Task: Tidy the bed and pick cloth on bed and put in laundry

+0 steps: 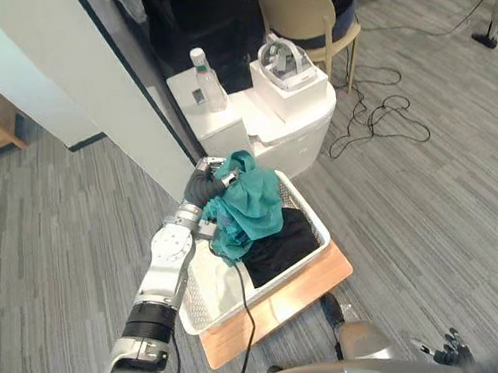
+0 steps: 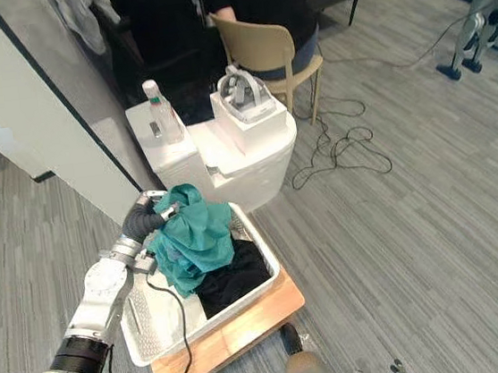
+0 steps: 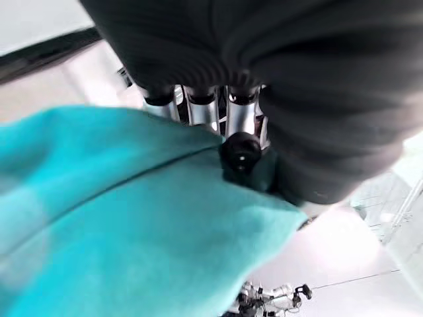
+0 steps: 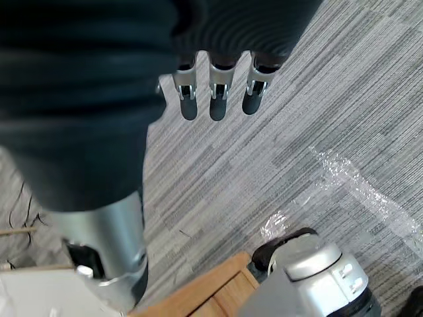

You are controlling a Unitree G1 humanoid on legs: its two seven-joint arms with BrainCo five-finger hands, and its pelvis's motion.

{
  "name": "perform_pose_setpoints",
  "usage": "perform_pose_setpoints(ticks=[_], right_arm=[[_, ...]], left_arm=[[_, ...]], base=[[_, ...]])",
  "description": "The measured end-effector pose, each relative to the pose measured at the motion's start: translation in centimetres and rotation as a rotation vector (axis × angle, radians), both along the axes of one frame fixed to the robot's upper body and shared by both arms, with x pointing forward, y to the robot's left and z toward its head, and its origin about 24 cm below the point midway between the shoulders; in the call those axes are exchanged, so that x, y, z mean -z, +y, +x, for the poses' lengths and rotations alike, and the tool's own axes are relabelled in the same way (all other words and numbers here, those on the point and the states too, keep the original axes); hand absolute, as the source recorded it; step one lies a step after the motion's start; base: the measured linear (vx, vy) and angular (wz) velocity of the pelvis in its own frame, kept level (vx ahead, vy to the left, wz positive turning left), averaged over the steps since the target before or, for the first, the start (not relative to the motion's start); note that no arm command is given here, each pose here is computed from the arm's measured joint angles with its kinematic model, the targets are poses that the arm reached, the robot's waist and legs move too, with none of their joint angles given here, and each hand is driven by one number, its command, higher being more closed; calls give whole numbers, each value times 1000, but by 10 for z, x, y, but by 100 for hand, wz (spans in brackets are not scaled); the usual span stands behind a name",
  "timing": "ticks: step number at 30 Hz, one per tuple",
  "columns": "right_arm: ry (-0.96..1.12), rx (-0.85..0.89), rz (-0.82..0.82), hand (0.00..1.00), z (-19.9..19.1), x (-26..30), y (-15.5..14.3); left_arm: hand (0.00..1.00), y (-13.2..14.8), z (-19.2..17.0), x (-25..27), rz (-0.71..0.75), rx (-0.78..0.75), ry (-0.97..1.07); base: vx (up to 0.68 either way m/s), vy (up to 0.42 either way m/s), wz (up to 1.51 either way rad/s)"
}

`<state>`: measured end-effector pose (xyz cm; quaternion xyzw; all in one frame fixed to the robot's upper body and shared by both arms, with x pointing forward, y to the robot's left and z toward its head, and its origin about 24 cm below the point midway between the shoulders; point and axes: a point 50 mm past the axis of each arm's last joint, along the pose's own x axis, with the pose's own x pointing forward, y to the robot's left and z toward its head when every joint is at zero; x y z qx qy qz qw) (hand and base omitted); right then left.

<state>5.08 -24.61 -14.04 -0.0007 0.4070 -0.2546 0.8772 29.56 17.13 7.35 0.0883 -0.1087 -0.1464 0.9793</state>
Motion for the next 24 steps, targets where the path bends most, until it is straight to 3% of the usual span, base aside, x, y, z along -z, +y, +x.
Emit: perform_pose_setpoints(ticks=[5,11,12,17,24], right_arm=[[-60,-49,13,0,28,-3,6],[-141,-124,11,0,65,-12,11],[-149,-131,8,0,69,-13,11],[-154,-160,5,0,77,-14,16],[-153,-172,2,0,78,-14,17]], left_arm=[[100,-6,0,6,-41,-26,27],[100,-19,-11,72,-44,-54,374],[0,-21,-17,88,-43,-65,459],[0,-20,-49,142,-37,-161,732],[0,-8,-64,152,-81,-321,712]], base=[[-21,-8,4],[-51,-31,0],[-36,-39,-5],[-24,-35,-2],[-4,-1,0]])
